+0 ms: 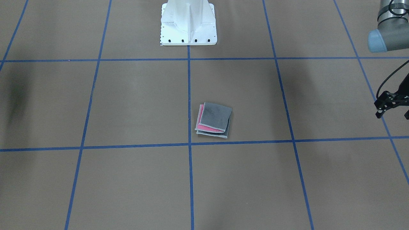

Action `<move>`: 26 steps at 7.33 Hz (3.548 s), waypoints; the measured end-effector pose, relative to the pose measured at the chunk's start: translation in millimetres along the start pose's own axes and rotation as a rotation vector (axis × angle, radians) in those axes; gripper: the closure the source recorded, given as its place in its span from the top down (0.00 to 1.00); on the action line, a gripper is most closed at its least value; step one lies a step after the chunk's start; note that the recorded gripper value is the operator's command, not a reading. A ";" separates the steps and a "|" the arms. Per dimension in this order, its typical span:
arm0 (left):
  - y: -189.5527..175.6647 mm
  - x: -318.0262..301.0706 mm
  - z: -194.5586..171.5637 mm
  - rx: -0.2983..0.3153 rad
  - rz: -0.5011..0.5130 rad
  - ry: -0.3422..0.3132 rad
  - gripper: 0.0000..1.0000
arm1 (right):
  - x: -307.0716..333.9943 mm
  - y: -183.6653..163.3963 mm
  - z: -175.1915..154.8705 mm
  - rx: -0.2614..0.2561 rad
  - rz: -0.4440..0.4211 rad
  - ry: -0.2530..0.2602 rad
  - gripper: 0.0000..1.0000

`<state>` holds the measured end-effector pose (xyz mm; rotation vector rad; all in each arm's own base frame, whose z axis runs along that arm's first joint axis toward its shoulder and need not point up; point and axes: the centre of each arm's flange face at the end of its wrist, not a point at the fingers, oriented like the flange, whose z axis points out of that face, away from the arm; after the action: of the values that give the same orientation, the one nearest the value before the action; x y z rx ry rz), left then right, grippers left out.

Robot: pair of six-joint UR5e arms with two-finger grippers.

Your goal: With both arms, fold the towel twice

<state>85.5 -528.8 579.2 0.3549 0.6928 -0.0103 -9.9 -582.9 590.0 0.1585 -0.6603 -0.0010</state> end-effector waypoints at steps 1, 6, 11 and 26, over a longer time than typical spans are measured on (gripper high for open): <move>-0.2 -24.9 -14.6 -0.035 -0.026 0.024 1.00 | 14.2 7.3 -16.5 -0.004 0.037 -0.049 1.00; 16.3 -114.6 -92.5 -0.254 -0.009 0.043 1.00 | 65.7 65.4 -79.7 -0.097 0.046 -0.125 1.00; 47.6 -150.1 -58.1 -0.261 -0.013 0.052 1.00 | 90.1 104.3 -59.0 -0.166 0.078 -0.136 1.00; 40.7 -141.4 -64.2 -0.243 -0.007 0.072 1.00 | 86.8 117.4 -60.0 -0.127 0.060 -0.158 1.00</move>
<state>-58.5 -485.0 635.0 0.1197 0.7576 0.0799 89.6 -462.6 613.5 0.0158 -0.8197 0.0021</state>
